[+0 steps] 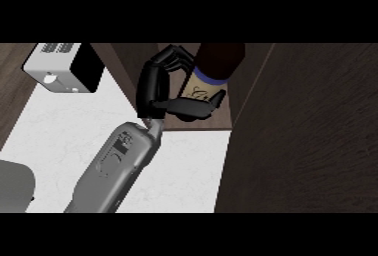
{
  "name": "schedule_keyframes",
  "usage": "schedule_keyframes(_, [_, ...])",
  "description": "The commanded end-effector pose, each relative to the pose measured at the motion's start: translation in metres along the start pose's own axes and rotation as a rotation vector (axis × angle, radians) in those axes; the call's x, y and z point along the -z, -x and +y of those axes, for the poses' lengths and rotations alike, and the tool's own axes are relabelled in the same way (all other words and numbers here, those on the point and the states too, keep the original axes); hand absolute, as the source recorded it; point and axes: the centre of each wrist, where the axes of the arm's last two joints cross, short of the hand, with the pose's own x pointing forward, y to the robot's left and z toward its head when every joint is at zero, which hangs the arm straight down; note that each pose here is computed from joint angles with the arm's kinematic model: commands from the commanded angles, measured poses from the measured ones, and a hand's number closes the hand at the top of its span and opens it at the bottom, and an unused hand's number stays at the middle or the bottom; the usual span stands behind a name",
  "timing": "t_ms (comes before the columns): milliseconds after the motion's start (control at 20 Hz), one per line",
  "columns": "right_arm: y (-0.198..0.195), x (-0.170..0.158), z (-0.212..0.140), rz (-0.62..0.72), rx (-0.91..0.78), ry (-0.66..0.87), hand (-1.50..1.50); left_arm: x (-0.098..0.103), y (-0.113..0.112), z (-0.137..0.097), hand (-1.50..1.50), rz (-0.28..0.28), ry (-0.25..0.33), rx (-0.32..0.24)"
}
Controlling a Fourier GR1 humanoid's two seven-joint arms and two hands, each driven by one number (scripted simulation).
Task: Pick up the wine, place it into the cabinet and close the cabinet
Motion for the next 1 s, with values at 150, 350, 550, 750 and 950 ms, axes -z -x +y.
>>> schedule_keyframes(150, [0.000,-0.015,0.007,-0.024,0.044,-0.067,-1.50,0.007,0.019,-0.015,1.50,-0.002,-0.003,0.072])
schedule_keyframes(350, [-0.008,-0.028,-0.002,-0.007,0.027,-0.065,-1.50,0.000,0.046,-0.003,1.50,-0.008,0.003,0.086])
schedule_keyframes(550, [-0.009,-0.022,-0.003,-0.025,0.045,-0.071,-1.50,0.001,0.057,0.003,1.50,0.006,-0.014,0.086])
schedule_keyframes(750, [-0.004,-0.013,-0.001,-0.009,0.035,-0.060,-1.50,0.010,0.069,0.006,1.50,0.047,-0.025,0.079])
schedule_keyframes(950, [-0.007,-0.018,-0.002,-0.033,0.048,-0.081,-1.50,-0.009,0.086,0.002,1.50,0.057,-0.038,0.101])
